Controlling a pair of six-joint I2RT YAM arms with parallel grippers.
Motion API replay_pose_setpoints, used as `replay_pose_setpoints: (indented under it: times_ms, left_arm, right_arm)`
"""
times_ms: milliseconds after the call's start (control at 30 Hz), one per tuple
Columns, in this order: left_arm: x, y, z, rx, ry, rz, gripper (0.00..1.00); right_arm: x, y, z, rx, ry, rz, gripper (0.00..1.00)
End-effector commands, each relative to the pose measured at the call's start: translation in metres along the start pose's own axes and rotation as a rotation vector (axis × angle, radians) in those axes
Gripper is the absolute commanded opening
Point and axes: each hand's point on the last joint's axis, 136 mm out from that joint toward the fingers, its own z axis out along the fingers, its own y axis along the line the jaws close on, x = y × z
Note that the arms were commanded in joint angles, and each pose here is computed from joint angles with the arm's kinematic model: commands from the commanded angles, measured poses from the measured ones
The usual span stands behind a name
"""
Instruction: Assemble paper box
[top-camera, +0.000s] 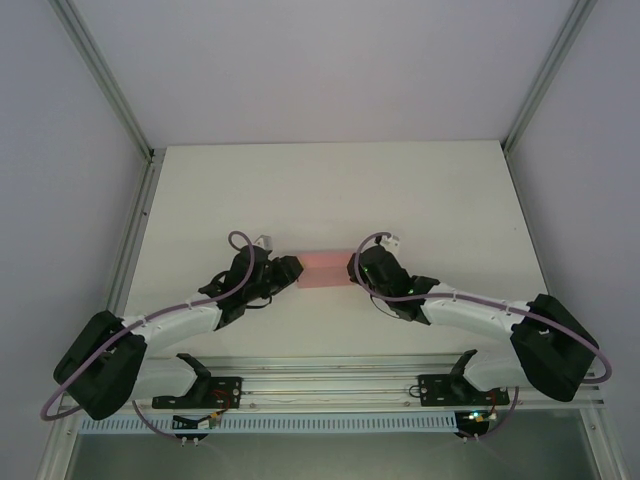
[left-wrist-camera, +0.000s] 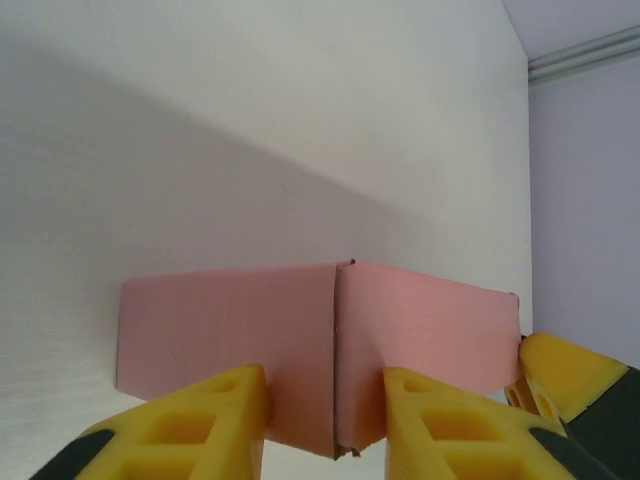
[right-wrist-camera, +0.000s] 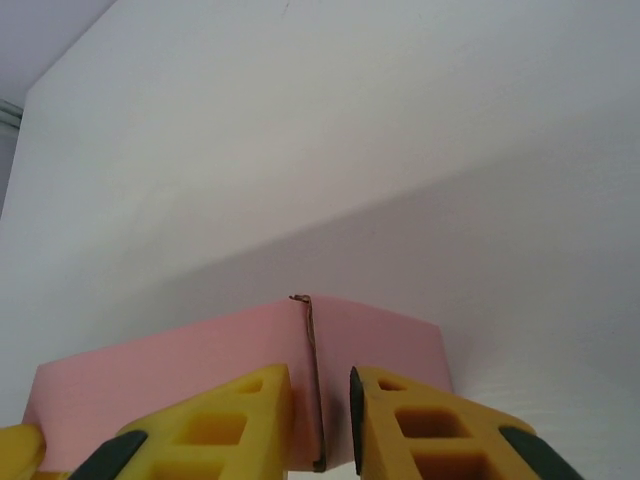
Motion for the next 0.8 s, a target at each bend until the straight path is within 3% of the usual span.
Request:
replay_pose_setpoints:
  times_ms: [0, 100, 333, 500, 633, 700, 767]
  left_arm:
    - [0.044, 0.097, -0.002, -0.315, 0.132, -0.073, 0.21]
    - [0.049, 0.105, 0.001, -0.311, 0.152, -0.111, 0.00]
    - [0.056, 0.102, 0.006, -0.283, 0.207, -0.126, 0.00]
    - [0.049, 0.094, 0.003, -0.291, 0.201, -0.086, 0.00]
    - [0.040, 0.081, 0.003, -0.286, 0.198, -0.029, 0.00]
    - [0.035, 0.070, 0.006, -0.261, 0.197, -0.004, 0.12]
    - [0.030, 0.058, 0.009, -0.228, 0.188, 0.012, 0.15]
  right_arm:
    - [0.086, -0.096, -0.007, 0.297, 0.319, -0.077, 0.21]
    - [0.086, -0.098, -0.009, 0.303, 0.321, -0.082, 0.21]
    - [0.089, -0.101, -0.009, 0.317, 0.333, -0.082, 0.19]
    - [0.088, -0.096, -0.005, 0.301, 0.330, -0.085, 0.12]
    - [0.079, -0.092, -0.004, 0.306, 0.306, -0.106, 0.13]
    - [0.073, -0.084, -0.003, 0.286, 0.294, -0.118, 0.17]
    - [0.065, -0.073, -0.003, 0.260, 0.295, -0.128, 0.20]
